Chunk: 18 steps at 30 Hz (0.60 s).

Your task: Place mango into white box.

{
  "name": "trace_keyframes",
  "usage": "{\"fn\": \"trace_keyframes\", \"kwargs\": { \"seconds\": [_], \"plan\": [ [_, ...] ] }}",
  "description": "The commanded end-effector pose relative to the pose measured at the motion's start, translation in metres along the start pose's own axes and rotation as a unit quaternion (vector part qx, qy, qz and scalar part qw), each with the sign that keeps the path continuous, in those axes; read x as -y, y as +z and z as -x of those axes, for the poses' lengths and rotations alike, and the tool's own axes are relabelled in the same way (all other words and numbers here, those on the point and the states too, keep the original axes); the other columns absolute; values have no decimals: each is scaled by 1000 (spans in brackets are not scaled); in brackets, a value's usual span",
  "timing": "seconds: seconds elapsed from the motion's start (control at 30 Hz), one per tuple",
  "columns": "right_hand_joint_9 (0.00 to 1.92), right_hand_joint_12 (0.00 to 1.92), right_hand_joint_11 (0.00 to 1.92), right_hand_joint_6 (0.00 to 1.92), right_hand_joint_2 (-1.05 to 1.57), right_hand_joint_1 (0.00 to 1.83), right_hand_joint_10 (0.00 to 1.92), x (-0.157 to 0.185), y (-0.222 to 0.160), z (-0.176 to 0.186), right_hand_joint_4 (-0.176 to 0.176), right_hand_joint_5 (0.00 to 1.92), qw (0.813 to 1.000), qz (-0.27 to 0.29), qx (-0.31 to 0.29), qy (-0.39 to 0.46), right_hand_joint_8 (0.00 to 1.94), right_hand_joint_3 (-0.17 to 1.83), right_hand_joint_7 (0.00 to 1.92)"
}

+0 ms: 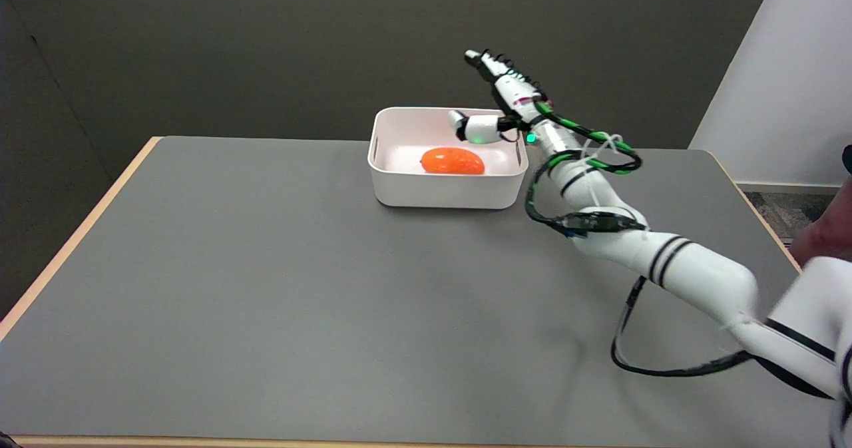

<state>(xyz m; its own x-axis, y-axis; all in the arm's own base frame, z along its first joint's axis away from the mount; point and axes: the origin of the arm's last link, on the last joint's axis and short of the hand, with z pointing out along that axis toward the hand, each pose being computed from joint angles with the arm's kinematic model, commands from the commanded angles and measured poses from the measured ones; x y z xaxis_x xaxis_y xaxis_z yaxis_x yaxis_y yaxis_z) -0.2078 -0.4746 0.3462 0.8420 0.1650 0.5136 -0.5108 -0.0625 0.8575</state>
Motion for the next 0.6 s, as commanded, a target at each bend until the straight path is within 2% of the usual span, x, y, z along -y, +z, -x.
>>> {"fn": "trace_keyframes", "kwargs": {
  "seconds": [0.03,0.07,0.2,0.3,0.37,0.43,0.5,0.57,0.6],
  "plan": [
    [89,920,7,404,665,585,563,5,-108,-101,59,95,970,-79,-156,166,246,1032,127],
    [152,981,10,434,700,473,592,11,-119,-102,62,159,964,-81,-167,191,295,1023,195],
    [306,1030,60,709,774,470,704,19,-143,-100,63,239,948,-76,-191,244,439,1000,359],
    [472,1201,165,1105,845,609,948,23,-160,-105,83,321,928,-78,-214,295,671,883,539],
    [522,1266,203,1204,875,666,1031,22,-173,-104,90,370,918,-73,-218,323,801,838,589],
    [625,1513,303,1651,1203,794,1204,21,-181,-100,132,552,913,-66,-215,339,1012,328,667],
    [719,1615,271,1717,1202,826,1237,20,-188,-94,53,535,911,-58,-213,349,1092,383,760],
    [774,1892,159,1671,1151,834,1553,18,-195,-89,87,586,907,-47,-215,360,1411,428,763],
    [782,1921,144,1667,1140,838,1627,17,-198,-85,89,594,903,-40,-217,370,1485,442,763]
  ]
}}
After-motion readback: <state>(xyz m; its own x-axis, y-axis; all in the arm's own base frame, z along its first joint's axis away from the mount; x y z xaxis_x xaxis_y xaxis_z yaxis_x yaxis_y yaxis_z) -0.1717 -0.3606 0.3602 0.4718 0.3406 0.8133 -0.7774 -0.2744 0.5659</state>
